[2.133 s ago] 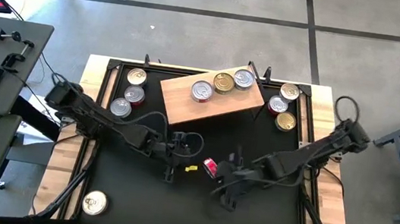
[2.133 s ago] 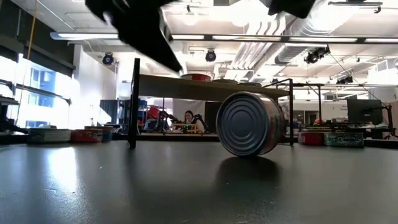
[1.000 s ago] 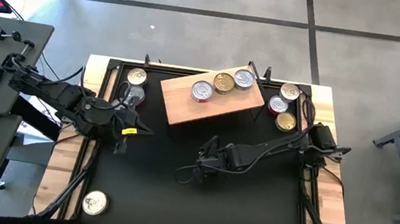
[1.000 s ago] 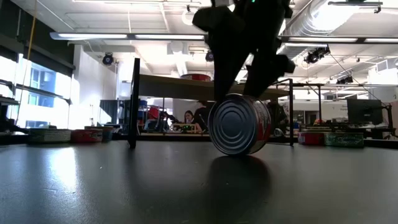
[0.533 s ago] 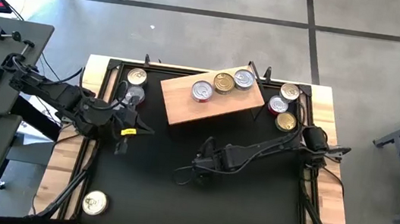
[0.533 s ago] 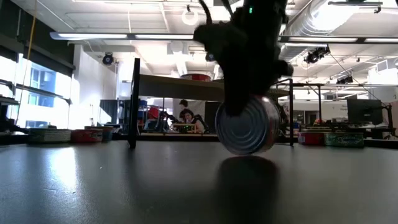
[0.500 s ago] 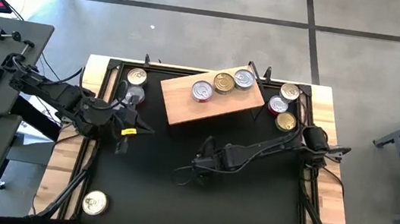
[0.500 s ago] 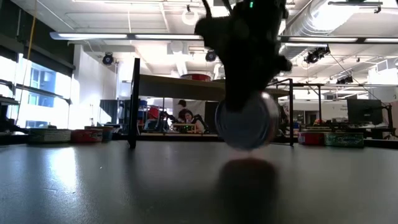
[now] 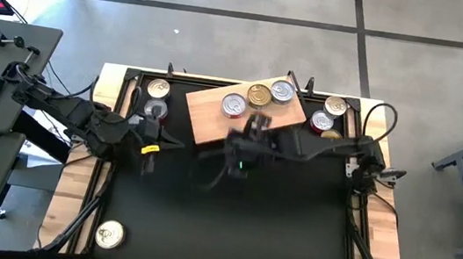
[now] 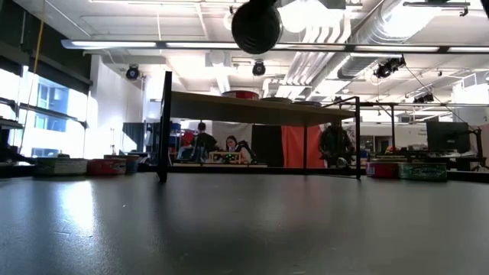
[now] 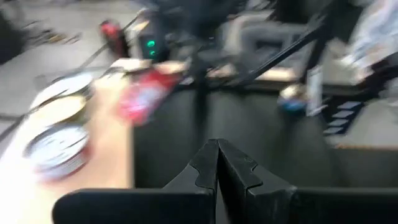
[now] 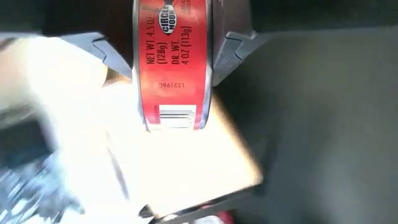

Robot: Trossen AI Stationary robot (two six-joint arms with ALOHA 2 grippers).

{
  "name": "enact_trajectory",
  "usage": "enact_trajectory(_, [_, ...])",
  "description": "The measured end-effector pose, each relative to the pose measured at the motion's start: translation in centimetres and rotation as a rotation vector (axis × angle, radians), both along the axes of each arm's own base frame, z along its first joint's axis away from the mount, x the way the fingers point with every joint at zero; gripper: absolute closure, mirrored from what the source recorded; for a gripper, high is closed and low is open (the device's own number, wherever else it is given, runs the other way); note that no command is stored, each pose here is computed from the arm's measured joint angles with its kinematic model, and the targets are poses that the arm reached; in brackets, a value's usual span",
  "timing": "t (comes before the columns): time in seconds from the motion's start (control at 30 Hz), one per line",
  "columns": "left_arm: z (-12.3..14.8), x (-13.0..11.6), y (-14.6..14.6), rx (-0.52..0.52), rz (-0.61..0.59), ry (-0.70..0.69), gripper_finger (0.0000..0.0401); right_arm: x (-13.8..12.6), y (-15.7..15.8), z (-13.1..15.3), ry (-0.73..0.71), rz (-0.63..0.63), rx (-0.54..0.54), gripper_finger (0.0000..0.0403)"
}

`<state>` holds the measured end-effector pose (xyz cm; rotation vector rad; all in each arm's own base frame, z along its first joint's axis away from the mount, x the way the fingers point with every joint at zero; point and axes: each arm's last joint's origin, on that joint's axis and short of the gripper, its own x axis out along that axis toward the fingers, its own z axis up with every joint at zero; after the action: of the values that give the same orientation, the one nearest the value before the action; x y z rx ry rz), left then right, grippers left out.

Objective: Stack canned seafood by type on shelf
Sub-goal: Stack the bottom right red tuna can on top of the red tuna can on the shelf

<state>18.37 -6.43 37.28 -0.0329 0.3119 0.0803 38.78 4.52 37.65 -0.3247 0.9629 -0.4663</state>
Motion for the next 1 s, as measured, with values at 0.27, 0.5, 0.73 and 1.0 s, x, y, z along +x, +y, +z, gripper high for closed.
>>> enact_trajectory(0.27, [1.3,-0.4,-4.1,-0.104,-0.191,-0.156,0.0401,1.6,-7.5,-1.1,0.285,0.152,-0.27,0.0291])
enact_trajectory(0.5, [3.9,-3.2,-6.7,-0.068,-0.297,-0.379,0.0401,3.8,-9.7,-3.1,0.373,0.278,-0.341,0.0291])
enact_trajectory(0.73, [4.2,-5.0,-6.8,-0.002,-0.192,-0.378,0.0401,5.8,-10.1,-5.5,0.432,0.325,-0.404,0.0285])
enact_trajectory(1.0, [4.2,-5.8,-6.9,0.001,-0.22,-0.369,0.0401,6.1,-11.2,-6.1,0.455,0.291,-0.43,0.0258])
